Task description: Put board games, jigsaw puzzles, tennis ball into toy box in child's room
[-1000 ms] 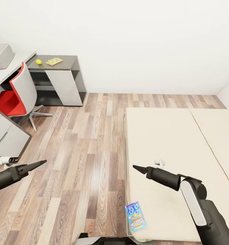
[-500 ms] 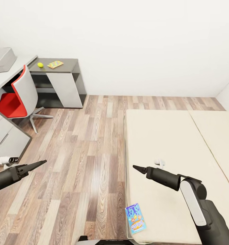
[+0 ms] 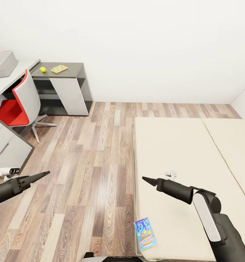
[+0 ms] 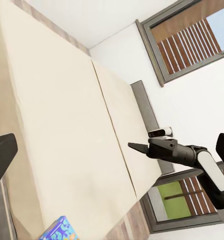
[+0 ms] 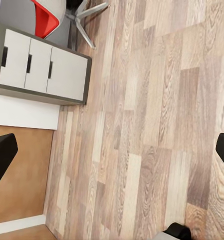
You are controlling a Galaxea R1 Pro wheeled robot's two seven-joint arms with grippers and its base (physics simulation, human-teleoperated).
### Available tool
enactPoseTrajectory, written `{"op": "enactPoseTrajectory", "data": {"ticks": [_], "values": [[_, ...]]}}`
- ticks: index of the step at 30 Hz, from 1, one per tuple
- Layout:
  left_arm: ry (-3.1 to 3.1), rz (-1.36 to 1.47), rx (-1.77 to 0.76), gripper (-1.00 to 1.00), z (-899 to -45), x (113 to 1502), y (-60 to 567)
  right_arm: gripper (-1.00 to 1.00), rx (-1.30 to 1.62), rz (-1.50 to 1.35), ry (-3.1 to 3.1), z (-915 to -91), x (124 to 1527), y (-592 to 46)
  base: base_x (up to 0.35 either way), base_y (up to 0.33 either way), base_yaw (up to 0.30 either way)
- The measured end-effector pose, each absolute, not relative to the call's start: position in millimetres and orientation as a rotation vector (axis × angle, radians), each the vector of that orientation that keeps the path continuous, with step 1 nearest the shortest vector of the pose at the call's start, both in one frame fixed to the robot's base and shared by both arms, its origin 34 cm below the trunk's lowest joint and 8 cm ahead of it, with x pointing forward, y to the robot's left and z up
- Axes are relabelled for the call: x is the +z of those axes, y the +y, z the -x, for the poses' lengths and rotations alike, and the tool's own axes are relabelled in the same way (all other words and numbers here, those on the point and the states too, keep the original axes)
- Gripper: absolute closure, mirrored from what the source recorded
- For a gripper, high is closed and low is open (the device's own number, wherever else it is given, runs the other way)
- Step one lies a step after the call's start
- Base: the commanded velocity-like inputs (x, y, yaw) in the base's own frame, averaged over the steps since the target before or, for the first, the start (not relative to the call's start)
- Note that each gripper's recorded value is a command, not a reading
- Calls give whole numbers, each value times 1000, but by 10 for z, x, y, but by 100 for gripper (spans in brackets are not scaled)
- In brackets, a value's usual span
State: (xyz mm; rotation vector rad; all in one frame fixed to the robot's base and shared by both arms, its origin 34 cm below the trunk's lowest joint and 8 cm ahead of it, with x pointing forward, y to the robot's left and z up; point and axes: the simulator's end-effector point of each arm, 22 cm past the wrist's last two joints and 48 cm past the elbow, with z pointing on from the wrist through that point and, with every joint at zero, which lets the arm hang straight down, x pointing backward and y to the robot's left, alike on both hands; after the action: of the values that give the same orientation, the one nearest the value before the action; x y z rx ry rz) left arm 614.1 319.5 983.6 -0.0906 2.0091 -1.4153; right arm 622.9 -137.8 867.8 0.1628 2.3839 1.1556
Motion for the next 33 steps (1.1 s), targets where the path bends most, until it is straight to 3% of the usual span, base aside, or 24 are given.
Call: {"op": "enactPoseTrajectory", "data": {"ticks": [33], "values": [[1972,67,-1401,-100,-6148,10049,3220,-100,1132,-131,2317,-6336,8919,-1385,0,0,0]]}}
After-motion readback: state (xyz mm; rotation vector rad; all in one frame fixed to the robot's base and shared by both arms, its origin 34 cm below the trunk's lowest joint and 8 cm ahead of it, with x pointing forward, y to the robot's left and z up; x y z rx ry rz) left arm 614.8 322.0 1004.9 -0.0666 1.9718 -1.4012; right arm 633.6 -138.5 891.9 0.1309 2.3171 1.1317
